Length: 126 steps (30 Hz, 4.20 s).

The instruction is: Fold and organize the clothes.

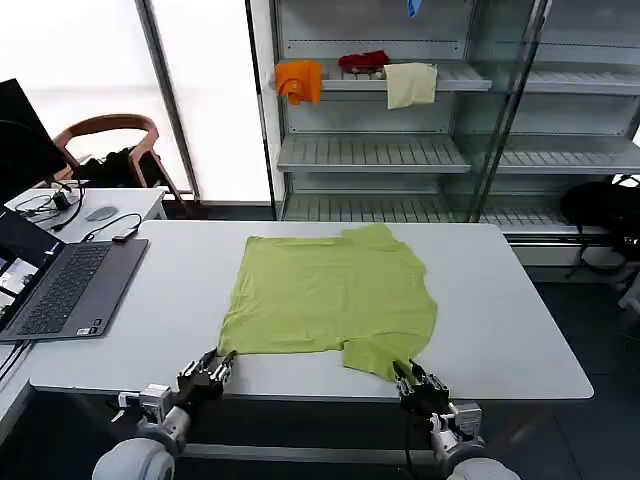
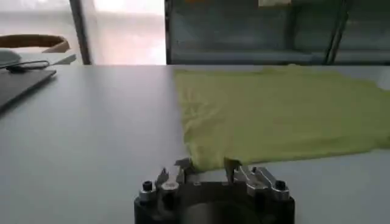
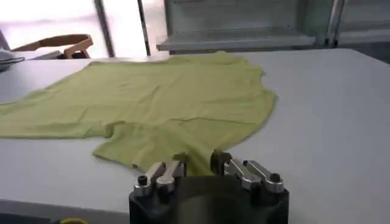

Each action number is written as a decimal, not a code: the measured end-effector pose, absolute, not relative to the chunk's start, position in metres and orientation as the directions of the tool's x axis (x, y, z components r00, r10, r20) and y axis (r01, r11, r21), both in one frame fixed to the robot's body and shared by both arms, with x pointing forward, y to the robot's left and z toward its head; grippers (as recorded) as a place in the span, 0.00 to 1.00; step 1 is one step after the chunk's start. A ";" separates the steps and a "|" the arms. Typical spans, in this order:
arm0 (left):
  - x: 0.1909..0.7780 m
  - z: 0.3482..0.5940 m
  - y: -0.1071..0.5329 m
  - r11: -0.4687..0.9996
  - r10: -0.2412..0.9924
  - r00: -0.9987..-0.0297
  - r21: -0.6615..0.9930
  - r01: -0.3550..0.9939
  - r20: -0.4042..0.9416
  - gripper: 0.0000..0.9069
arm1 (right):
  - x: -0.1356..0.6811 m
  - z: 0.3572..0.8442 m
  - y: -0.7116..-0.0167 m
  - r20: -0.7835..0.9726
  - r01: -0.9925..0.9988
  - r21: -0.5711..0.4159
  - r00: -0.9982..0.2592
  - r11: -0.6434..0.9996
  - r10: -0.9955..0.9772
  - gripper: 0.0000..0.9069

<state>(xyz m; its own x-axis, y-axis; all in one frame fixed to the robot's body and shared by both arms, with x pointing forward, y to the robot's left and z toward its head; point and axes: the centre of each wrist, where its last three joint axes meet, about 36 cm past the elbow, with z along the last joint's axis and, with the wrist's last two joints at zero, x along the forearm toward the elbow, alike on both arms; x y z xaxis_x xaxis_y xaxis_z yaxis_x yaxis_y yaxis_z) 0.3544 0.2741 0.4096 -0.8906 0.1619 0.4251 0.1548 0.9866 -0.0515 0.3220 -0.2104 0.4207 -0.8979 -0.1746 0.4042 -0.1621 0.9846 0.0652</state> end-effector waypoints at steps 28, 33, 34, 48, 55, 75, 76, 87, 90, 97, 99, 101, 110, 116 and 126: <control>0.391 0.428 0.266 0.986 0.147 -0.935 -0.121 0.113 0.323 0.00 | 0.370 0.448 -0.204 0.284 -0.107 0.062 -0.951 0.992 -0.120 0.00; 0.405 0.430 0.261 0.984 0.138 -0.943 -0.148 0.097 0.302 0.00 | 0.392 0.453 -0.201 0.269 -0.100 0.056 -0.957 0.993 -0.111 0.00; 0.408 0.431 0.260 0.984 0.136 -0.945 -0.152 0.093 0.298 0.00 | 0.397 0.454 -0.201 0.266 -0.100 0.054 -0.958 0.994 -0.110 0.00; 0.451 0.438 0.255 0.989 0.097 -0.955 -0.135 0.062 0.279 0.00 | 0.467 0.460 -0.198 0.251 -0.085 0.030 -0.964 0.996 -0.090 0.00; 0.469 0.433 0.255 0.992 0.086 -0.952 -0.118 0.053 0.294 0.00 | 0.493 0.459 -0.196 0.257 -0.084 0.013 -0.963 0.996 -0.084 0.00; 0.493 0.419 0.254 0.995 0.090 -0.952 -0.071 0.072 0.291 1.00 | 0.547 0.445 -0.186 0.267 -0.049 -0.066 -0.963 0.997 -0.030 1.00; 0.492 0.419 0.254 0.995 0.090 -0.952 -0.069 0.073 0.291 1.00 | 0.549 0.446 -0.187 0.264 -0.045 -0.070 -0.964 0.997 -0.025 1.00; 0.482 0.428 0.251 0.995 0.099 -0.954 -0.057 0.086 0.284 1.00 | 0.543 0.451 -0.209 0.270 -0.021 -0.086 -0.963 0.996 0.003 1.00; 0.478 0.426 0.251 0.995 0.100 -0.947 -0.045 0.091 0.304 1.00 | 0.530 0.447 -0.217 0.284 -0.014 -0.083 -0.959 0.996 0.010 1.00; 0.470 0.419 0.252 0.995 0.097 -0.931 -0.002 0.103 0.353 1.00 | 0.500 0.436 -0.237 0.316 -0.004 -0.068 -0.949 0.998 0.017 1.00; 0.468 0.419 0.252 0.995 0.093 -0.928 0.005 0.102 0.360 1.00 | 0.494 0.433 -0.239 0.326 -0.004 -0.062 -0.945 0.998 0.016 1.00; 0.468 0.418 0.253 0.995 0.090 -0.927 0.010 0.101 0.364 1.00 | 0.489 0.430 -0.240 0.335 -0.004 -0.057 -0.942 0.998 0.015 0.99; 0.469 0.414 0.256 0.995 0.080 -0.919 0.022 0.096 0.387 1.00 | 0.481 0.423 -0.239 0.357 -0.010 -0.049 -0.934 0.999 0.008 0.81; 0.471 0.411 0.258 0.995 0.081 -0.913 0.027 0.100 0.401 0.33 | 0.481 0.416 -0.236 0.375 -0.020 -0.049 -0.927 0.999 0.000 0.10; 0.472 0.405 0.257 0.993 0.099 -0.904 0.015 0.116 0.417 0.00 | 0.478 0.417 -0.237 0.378 -0.029 -0.045 -0.926 0.999 -0.009 0.00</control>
